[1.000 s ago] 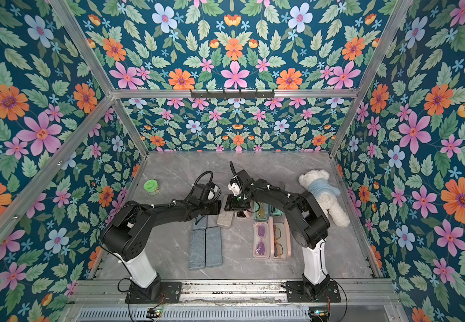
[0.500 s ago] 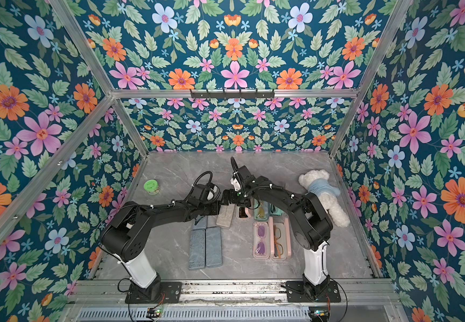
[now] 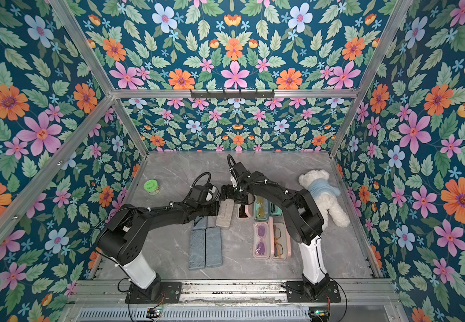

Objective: Close the glasses case
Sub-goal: Close the glasses case at the center of the board, then pick up the glasses case at the center of the board.

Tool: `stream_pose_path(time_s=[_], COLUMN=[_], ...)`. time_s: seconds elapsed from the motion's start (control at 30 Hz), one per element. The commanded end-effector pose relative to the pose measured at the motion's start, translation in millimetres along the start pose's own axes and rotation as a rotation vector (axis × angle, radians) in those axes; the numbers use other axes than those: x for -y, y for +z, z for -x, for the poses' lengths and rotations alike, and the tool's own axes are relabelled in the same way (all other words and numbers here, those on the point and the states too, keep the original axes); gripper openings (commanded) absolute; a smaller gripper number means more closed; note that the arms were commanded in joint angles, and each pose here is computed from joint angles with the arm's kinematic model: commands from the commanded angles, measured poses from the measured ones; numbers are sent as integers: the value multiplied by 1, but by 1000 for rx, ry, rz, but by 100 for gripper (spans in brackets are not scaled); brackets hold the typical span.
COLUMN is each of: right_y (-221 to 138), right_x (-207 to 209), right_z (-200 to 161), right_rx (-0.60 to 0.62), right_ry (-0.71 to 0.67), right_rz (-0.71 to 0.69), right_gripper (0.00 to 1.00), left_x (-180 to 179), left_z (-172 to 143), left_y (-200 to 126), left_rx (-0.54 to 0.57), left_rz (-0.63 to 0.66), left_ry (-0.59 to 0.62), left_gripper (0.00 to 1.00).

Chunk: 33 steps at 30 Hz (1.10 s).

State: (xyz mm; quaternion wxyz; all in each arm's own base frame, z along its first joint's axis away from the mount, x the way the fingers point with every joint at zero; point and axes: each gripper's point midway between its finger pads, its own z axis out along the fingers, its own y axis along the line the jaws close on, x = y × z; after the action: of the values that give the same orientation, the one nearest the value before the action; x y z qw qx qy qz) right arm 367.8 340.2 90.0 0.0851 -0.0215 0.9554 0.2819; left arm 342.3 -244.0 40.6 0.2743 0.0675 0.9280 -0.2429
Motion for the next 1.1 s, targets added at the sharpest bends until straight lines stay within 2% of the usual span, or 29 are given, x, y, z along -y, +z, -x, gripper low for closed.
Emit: stream_pose_path(time_s=[0.0, 0.83, 1.07], right_y=[2, 39, 46], right_x=[3, 10, 11], right_z=[-2, 0, -5], right_rx=[-13, -79, -100], right_ry=[35, 68, 58], right_rz=[-19, -101, -124], right_gripper=[89, 87, 78], left_x=[2, 4, 5], left_z=[12, 12, 13], left_y=[-4, -6, -6], left_rx=[52, 69, 74], left_rz=[-1, -17, -24], left_ry=[-6, -16, -18], left_gripper=[0, 0, 0])
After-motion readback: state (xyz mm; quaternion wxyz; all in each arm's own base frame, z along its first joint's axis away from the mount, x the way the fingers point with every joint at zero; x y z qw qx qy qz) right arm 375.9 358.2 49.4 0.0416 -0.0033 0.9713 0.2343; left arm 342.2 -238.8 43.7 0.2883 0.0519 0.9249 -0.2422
